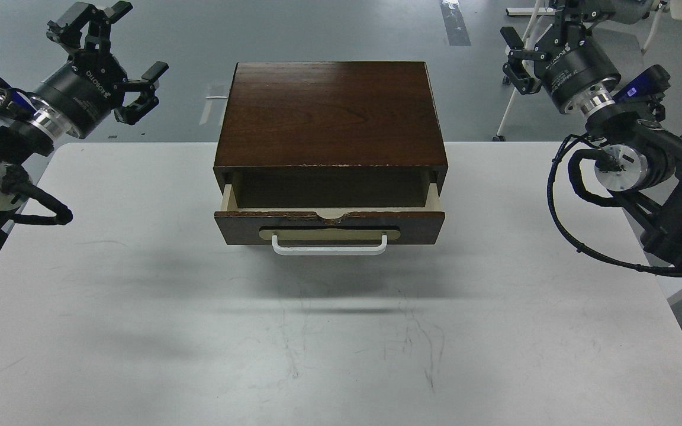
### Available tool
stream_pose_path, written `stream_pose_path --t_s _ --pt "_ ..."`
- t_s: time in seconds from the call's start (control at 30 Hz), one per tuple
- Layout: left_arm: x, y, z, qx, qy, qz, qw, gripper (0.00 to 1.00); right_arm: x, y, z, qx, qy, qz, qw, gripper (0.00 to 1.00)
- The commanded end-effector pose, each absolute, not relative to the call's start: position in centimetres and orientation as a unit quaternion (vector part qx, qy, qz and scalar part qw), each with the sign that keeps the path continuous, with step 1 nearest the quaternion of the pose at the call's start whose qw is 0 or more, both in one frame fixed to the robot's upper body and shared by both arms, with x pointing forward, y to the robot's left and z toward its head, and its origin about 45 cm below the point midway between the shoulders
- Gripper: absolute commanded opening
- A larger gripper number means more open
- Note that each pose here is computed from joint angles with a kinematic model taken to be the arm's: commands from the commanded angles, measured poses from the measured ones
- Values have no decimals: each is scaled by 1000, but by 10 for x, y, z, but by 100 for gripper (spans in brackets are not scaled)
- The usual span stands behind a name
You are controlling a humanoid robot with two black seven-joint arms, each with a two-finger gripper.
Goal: Put corn in drawer with both arms
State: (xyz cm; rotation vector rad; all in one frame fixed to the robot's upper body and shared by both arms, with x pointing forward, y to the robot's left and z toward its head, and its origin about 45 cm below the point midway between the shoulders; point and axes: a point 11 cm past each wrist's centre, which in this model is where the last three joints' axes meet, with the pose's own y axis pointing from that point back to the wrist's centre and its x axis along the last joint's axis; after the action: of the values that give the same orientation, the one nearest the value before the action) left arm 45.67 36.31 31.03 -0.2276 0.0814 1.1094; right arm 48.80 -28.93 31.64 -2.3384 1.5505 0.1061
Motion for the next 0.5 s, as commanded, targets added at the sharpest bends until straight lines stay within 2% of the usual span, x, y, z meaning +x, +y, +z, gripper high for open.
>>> stream_pose_path --t_s 0.0,0.23,0.47 --pt "456 374 304 -101 41 539 835 98 483 -305 315 -834 521 53 177 100" --pt "463 358 285 -113 65 541 831 98 470 -317 287 -845 509 74 145 100" --pt "470 337 267 -119 85 538 830 98 465 -328 280 -840 518 78 140 100"
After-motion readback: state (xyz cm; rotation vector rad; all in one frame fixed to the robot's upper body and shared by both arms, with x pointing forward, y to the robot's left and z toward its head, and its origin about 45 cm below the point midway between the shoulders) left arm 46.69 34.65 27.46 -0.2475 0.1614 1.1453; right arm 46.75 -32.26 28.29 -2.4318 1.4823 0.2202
